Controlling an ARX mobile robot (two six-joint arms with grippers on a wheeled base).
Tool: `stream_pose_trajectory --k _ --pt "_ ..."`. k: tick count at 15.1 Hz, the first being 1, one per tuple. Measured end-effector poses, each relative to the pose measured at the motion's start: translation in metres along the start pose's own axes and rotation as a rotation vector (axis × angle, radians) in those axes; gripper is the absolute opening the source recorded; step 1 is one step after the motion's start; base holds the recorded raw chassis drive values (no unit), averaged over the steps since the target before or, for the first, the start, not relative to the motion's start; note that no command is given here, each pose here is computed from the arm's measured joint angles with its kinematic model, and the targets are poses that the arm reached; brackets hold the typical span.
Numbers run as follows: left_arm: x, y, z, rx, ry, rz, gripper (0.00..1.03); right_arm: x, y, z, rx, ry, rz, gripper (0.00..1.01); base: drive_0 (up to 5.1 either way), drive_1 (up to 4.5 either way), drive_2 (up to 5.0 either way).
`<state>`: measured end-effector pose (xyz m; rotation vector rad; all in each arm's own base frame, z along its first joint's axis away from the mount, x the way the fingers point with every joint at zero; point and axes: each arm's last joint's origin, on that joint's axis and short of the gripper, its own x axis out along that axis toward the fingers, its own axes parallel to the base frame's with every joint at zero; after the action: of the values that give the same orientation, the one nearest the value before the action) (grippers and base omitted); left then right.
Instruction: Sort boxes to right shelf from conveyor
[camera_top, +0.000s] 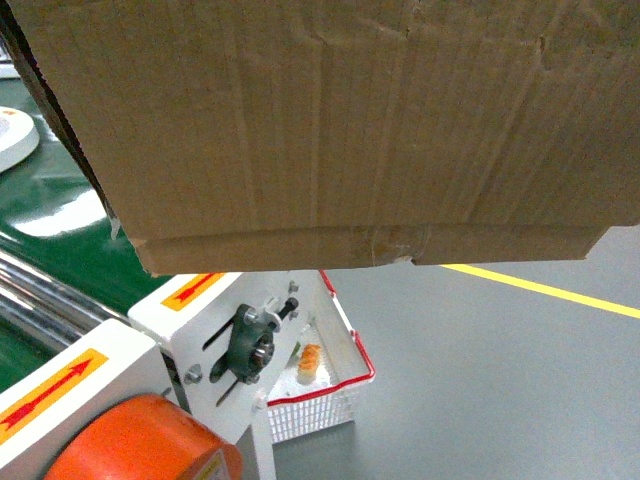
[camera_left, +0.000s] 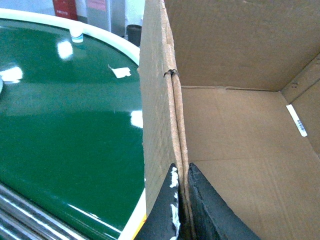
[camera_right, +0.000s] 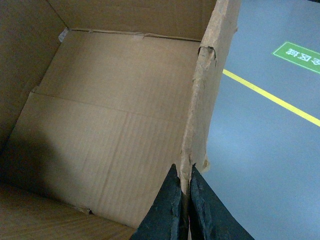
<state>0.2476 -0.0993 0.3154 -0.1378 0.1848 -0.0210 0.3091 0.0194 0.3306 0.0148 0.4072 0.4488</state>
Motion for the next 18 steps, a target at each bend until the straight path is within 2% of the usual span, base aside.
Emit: stream_pose_trajectory --k 18 --pt "0.0001 0.0000 -0.0001 0.004 0.000 0.000 0.02 0.0001 0.0000 -0.0001 0.000 0.000 0.000 0.02 -1.4 -1.55 -1.3"
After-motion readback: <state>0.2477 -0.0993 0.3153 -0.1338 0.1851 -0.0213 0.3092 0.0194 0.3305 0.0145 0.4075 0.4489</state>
